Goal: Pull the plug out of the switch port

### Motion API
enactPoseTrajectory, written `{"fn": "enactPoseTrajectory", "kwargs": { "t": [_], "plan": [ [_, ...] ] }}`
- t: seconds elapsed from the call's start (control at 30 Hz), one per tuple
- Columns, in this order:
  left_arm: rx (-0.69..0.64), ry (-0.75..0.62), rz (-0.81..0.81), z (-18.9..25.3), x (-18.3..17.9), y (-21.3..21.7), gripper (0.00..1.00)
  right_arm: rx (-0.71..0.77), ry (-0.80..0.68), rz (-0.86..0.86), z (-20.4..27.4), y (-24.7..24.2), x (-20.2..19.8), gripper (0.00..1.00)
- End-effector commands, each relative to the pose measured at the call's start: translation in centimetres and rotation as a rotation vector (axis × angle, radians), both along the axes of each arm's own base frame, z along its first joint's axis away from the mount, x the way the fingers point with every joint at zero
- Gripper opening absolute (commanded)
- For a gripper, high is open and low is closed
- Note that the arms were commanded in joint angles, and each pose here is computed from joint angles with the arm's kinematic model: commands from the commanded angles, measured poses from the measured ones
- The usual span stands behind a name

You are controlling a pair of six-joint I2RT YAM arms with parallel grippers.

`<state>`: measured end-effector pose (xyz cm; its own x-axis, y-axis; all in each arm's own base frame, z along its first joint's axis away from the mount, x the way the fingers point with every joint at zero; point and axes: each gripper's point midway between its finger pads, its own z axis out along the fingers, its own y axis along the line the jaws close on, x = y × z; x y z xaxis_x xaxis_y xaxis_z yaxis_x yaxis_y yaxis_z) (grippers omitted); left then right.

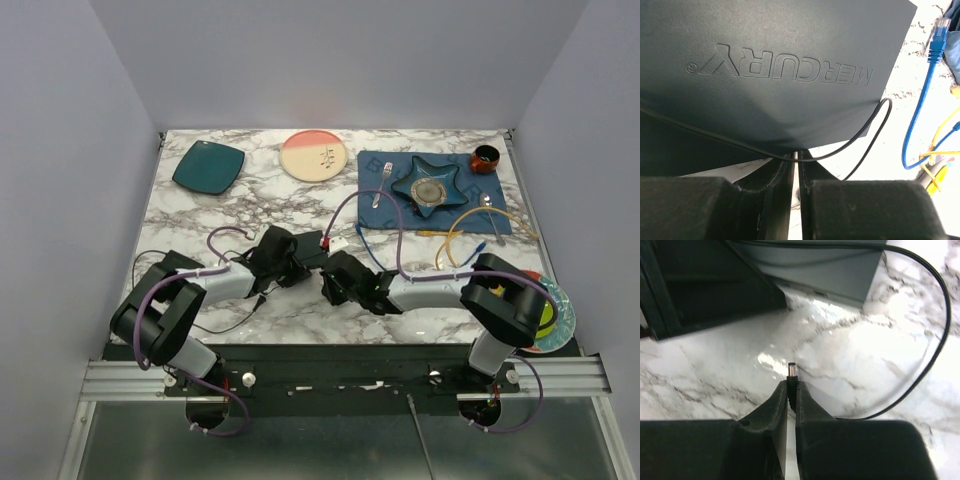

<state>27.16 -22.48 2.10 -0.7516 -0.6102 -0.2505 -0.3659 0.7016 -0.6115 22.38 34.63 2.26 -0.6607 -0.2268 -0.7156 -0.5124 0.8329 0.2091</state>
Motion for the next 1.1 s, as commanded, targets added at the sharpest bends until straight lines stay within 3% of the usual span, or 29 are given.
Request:
{"fn": "enactPoseTrajectory", "kwargs": {
  "t": [0.0,0.2,0.37,0.53,0.6,0.83,0.97,1.03,1.07],
  "plan": [
    [0.094,-0.021,0.029,-0.2,0.2,2.1,0.22,-0.065,-0.028,-0.03,1.3,-2.4,-0.5,0.01],
    [0.142,-0.096,-0.034,3.2,-0.8,3.3,0.28,-0.05,-0.197,-0.076,10.4,-2.8,2.1,0.01],
    [0.142,-0.194,-0.057,6.9,-2.1,4.7,0.43,-0.02,-0.25,-0.057,14.7,-1.5,3.1,0.01],
    [0.157,-0.242,0.016,8.6,-4.6,7.8,0.46,0.03,-0.218,0.011,16.3,2.0,3.4,0.01],
    [0.135,-0.299,0.036,9.9,-5.6,8.7,0.47,0.112,-0.201,0.064,18.5,4.4,3.1,0.01],
    [0.083,-0.428,0.128,12.0,-7.8,11.6,0.49,0.265,-0.075,0.231,20.7,11.4,1.7,0.01],
    [0.038,-0.544,0.194,15.3,-8.3,13.2,0.49,0.321,0.001,0.296,20.3,14.6,1.3,0.01],
    [0.039,-0.571,0.205,16.0,-8.4,13.6,0.48,0.363,0.05,0.409,20.0,16.7,0.0,0.01],
    [0.031,-0.591,0.205,16.6,-8.5,13.7,0.48,0.421,0.034,0.458,22.3,18.1,-0.2,0.01]
  ]
}}
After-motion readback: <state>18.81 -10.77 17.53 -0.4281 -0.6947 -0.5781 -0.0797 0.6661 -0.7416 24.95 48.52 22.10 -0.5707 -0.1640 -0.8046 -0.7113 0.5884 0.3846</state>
